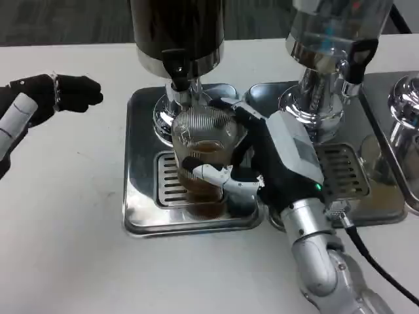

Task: Grasp the cup under the faucet to collect the drink, then remove the cup.

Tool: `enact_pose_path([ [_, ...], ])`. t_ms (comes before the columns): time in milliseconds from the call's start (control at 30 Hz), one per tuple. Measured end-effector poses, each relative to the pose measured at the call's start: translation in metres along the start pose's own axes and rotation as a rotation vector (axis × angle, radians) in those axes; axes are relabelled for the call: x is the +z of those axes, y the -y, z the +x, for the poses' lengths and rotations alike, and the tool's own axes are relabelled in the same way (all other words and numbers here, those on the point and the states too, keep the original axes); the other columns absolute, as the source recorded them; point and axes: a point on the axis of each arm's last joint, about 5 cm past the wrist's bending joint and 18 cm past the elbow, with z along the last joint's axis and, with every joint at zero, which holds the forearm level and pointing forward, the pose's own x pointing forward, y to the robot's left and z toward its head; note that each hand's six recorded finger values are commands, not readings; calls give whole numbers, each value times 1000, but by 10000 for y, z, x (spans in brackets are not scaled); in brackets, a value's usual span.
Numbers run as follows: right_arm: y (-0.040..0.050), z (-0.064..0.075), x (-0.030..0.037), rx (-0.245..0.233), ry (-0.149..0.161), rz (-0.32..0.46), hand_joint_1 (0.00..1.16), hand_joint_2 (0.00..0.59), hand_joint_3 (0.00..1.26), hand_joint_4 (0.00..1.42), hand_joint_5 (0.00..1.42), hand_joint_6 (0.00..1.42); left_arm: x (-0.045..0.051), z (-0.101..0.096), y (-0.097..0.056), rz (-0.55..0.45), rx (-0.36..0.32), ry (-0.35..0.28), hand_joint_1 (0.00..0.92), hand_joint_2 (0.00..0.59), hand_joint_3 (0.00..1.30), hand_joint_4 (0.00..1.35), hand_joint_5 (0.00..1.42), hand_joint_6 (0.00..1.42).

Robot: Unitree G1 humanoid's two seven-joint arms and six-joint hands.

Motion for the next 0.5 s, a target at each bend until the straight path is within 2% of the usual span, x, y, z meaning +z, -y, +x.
enact_pose_path([
  [300,114,-37,-15,5,-4,-42,655,239,523,726,872,1189,-2,15,-6,-2,3,1,0,158,478,426,339,332],
  [500,123,-85,-65,22,-32,-50,654,240,530,730,873,1192,8,37,-14,3,6,11,0,158,478,426,339,332],
])
